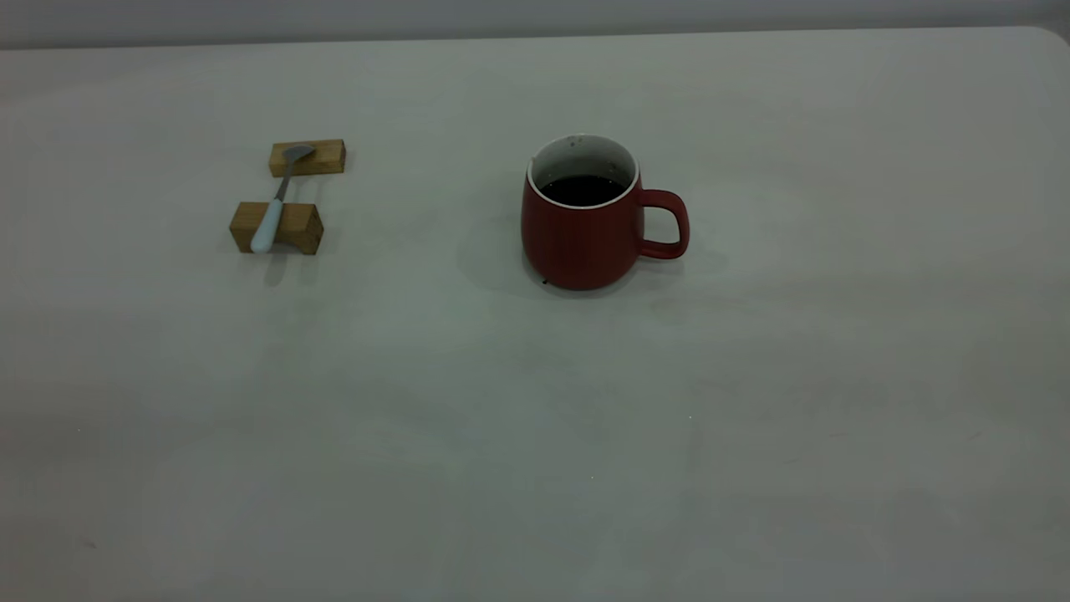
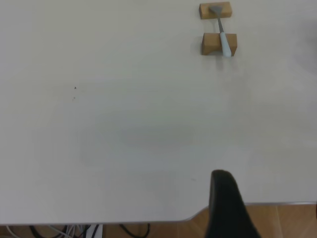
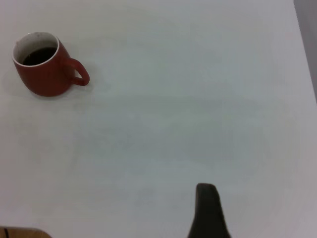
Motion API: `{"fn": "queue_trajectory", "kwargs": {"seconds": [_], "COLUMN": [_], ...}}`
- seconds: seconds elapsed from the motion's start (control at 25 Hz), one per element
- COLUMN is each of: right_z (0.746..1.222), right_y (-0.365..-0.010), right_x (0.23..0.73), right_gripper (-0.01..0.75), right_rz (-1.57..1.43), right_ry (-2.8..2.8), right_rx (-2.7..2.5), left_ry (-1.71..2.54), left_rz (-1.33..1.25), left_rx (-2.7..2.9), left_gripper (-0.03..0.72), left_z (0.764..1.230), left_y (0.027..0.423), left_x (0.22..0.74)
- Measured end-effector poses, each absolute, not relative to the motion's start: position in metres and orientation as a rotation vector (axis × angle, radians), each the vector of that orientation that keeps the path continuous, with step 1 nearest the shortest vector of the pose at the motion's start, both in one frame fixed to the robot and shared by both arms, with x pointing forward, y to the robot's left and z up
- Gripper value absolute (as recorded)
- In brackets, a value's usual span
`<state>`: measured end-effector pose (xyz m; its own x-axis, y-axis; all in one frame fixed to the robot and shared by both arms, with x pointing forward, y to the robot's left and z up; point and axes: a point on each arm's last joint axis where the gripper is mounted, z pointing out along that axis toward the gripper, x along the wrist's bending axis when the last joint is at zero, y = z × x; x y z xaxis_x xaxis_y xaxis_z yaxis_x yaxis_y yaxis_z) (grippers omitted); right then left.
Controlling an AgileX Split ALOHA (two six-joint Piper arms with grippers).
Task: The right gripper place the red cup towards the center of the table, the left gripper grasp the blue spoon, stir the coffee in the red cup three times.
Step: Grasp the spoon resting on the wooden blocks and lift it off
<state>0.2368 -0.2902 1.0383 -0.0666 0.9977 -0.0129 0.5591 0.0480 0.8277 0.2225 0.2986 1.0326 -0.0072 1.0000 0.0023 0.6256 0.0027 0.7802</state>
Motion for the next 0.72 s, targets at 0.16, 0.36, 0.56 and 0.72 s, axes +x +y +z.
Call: {"fn": "queue_trajectory", "kwargs": {"seconds": [0.16, 0.36, 0.56, 0.72], "right_z": [1.038, 1.038, 1.038, 1.038], "right_y": [-0.29, -0.29, -0.29, -0.29], "right_x": [0.237, 0.237, 0.237, 0.237], "right_gripper": [0.587, 0.587, 0.587, 0.587], "right_rz": [0.887, 0.887, 0.888, 0.888], "right_ry": [1.698, 1.698, 1.696, 1.696], "right_rx": [1.577, 1.577, 1.579, 1.579], "left_ry": [1.691, 1.677, 1.769, 1.844], "left_rz": [0.8, 0.814, 0.751, 0.672], "left_rx": [1.677, 1.651, 1.696, 1.745], "left_gripper": [0.496, 0.52, 0.622, 0.651], "left_z": [1.033, 1.044, 1.065, 1.063], "left_y": [0.297, 0.298, 0.301, 0.304], "left_x": [0.222, 0.232, 0.282, 0.342]}}
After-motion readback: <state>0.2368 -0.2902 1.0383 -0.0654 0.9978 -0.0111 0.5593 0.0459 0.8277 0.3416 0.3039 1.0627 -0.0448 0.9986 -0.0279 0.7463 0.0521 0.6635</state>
